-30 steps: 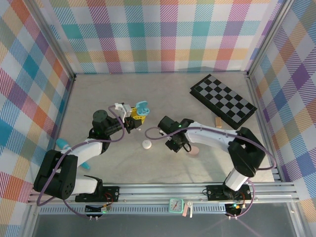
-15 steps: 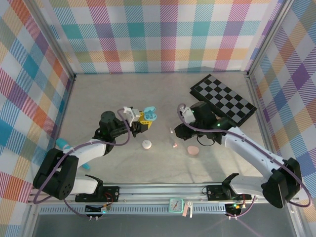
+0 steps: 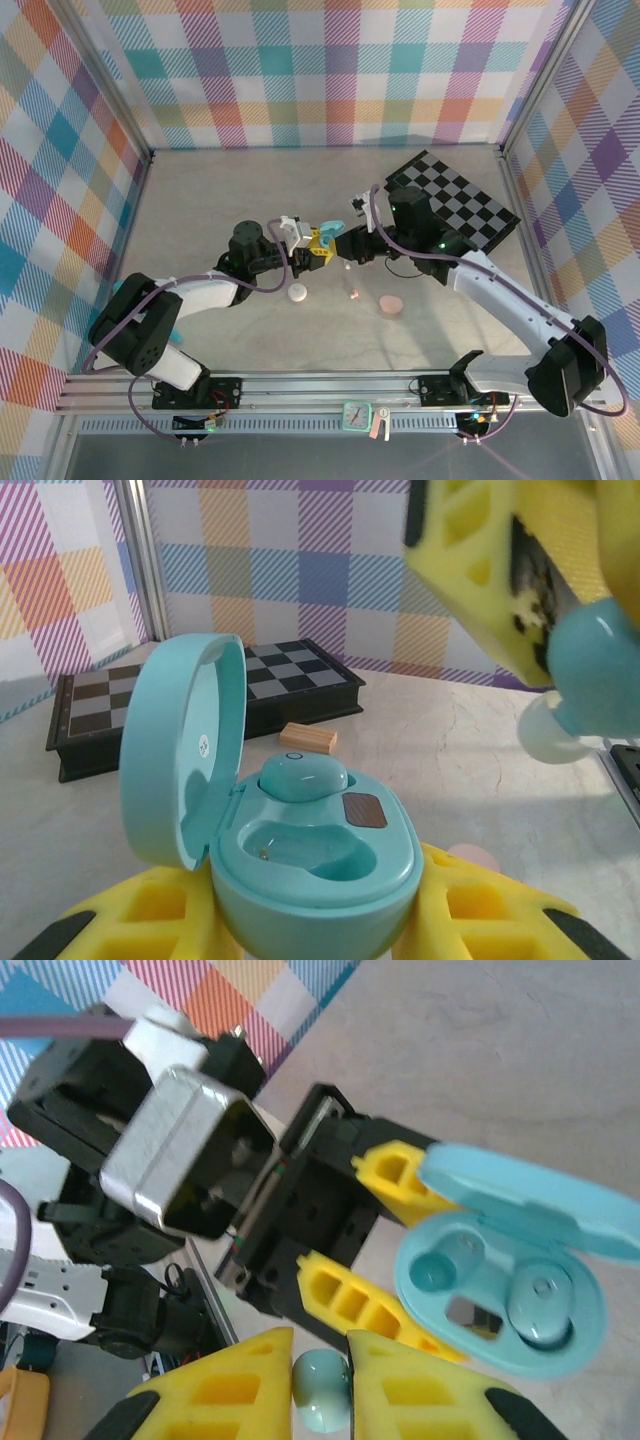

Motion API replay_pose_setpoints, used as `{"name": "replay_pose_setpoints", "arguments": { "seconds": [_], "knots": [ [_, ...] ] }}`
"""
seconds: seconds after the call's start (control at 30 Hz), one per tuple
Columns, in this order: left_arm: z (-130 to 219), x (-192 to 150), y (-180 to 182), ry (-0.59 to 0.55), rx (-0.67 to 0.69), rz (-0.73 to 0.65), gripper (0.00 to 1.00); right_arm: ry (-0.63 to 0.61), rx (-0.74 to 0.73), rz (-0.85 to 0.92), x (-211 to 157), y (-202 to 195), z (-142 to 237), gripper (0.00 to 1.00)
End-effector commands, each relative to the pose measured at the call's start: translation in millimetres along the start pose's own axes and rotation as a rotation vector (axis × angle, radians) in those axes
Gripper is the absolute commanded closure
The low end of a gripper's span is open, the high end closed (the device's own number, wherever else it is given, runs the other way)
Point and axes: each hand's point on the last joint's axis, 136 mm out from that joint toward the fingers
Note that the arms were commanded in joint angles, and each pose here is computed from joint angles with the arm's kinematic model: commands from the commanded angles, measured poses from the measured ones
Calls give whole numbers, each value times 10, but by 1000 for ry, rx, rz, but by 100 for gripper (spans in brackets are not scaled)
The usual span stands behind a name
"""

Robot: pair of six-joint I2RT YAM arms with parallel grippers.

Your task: Insert the wireless bluetooth earbuds into the charging case

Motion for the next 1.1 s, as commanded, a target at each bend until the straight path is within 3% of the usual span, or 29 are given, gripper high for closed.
{"name": "replay_pose_setpoints", "arguments": {
  "seconds": [0.0, 1.07],
  "knots": [
    [-85, 232, -7, -76, -17, -65, 67, -38, 59, 32, 212, 160, -21, 81],
    [-119, 412, -2, -135, -17, -62, 67, -43, -47, -30, 171, -229, -160, 80]
  ]
}}
Point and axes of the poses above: each hand's point on the last joint's axis, 136 mm out from that joint toward the fingers, its own z axis back along the fingers, its own y axis along the line the jaws close on, x = y × z, and after that the axes turned 12 degrees about -z, right-handed
